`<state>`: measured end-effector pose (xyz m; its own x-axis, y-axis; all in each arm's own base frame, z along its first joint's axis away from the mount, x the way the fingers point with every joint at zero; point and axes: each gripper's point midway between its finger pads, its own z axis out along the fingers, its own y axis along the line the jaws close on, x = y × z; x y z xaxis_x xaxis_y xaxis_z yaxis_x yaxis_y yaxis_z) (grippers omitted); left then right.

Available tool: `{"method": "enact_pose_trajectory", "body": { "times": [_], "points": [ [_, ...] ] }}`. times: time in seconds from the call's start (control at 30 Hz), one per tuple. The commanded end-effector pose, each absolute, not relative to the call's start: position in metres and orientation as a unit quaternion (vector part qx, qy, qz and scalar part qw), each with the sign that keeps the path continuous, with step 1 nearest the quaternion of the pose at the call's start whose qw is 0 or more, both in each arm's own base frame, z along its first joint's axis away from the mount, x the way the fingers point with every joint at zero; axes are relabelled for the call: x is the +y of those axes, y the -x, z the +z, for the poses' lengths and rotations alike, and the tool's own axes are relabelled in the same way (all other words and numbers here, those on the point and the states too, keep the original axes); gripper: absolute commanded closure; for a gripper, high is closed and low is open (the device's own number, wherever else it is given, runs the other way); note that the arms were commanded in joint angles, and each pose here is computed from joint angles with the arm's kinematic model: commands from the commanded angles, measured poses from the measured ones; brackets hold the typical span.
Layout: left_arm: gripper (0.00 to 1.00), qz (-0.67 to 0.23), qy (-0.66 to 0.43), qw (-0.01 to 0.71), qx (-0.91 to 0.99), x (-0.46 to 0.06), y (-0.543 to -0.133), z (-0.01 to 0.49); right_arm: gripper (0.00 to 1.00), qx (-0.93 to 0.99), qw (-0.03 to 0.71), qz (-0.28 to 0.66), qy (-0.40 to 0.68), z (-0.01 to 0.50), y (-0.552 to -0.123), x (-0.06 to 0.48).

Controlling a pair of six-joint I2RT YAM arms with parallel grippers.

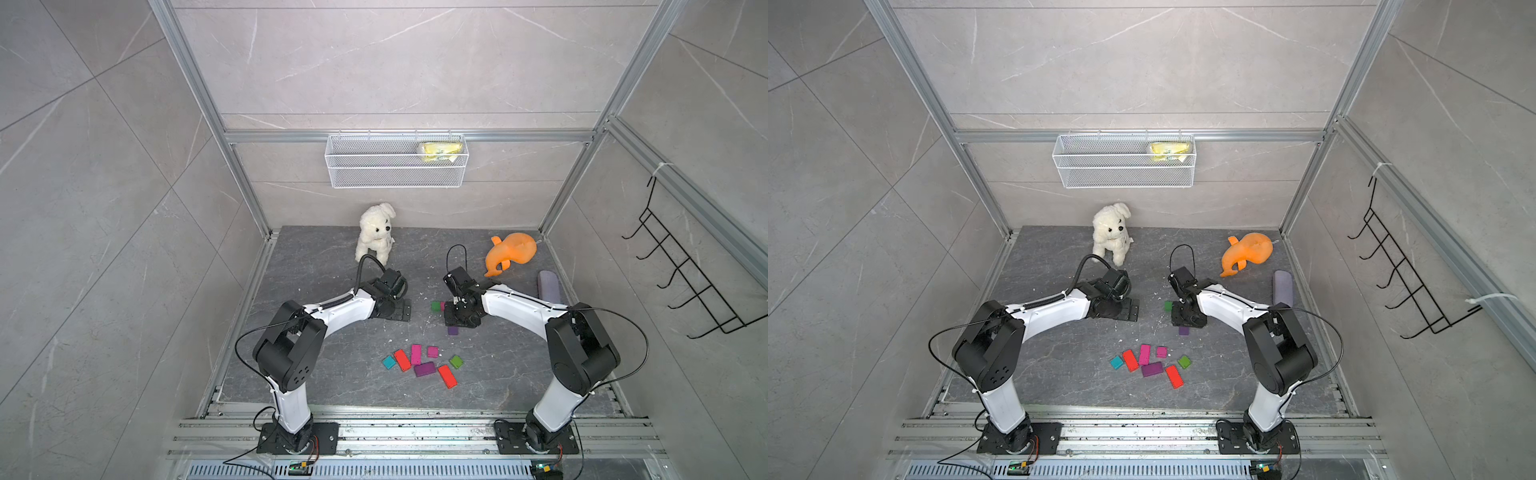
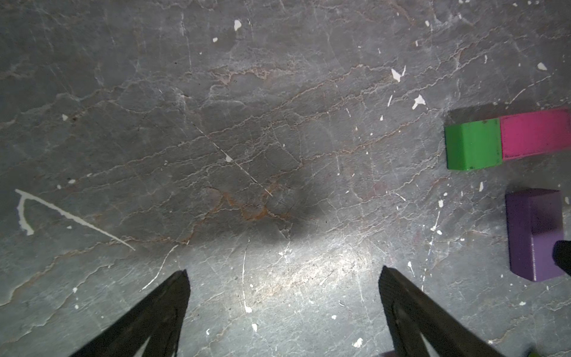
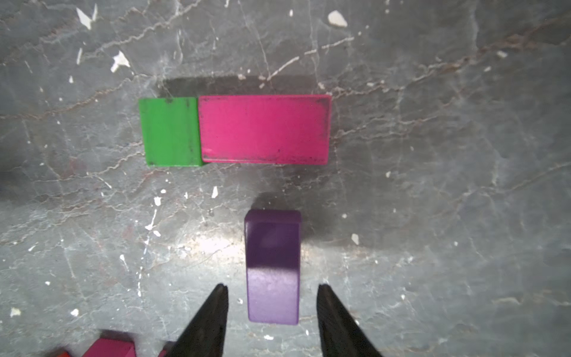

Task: Assemble the number 7 with building blocks
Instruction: Place the building block at the center of the board, then assemble the building block at the center of the board.

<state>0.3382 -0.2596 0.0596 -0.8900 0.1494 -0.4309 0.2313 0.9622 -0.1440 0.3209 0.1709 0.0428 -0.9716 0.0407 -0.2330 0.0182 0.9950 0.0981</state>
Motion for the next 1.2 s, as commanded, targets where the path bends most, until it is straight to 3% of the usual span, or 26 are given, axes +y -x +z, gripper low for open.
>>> {"method": "enact_pose_trajectory", "body": {
  "times": [0.0,0.3,0.63,1.17],
  "points": [
    [0.0,-0.104,-0.09,0.227,0.964,-0.258,-0.341,0.072,0.51,0.993,0.109,0.047,-0.02,0.033,-0.32,0.175],
    [0.0,-0.107,-0.09,0.224,0.965,-0.259,-0.34,0.069,0.52,0.995,0.095,0.039,-0.012,0.022,-0.322,0.179],
    [0.0,-0.111,-0.091,0.224,0.964,-0.261,-0.34,0.07,0.67,0.995,0.096,0.015,-0.015,0.02,-0.324,0.172],
    [0.0,-0.122,-0.095,0.219,0.963,-0.266,-0.341,0.07,0.65,0.996,0.085,-0.007,-0.021,0.016,-0.332,0.16]
  ]
}}
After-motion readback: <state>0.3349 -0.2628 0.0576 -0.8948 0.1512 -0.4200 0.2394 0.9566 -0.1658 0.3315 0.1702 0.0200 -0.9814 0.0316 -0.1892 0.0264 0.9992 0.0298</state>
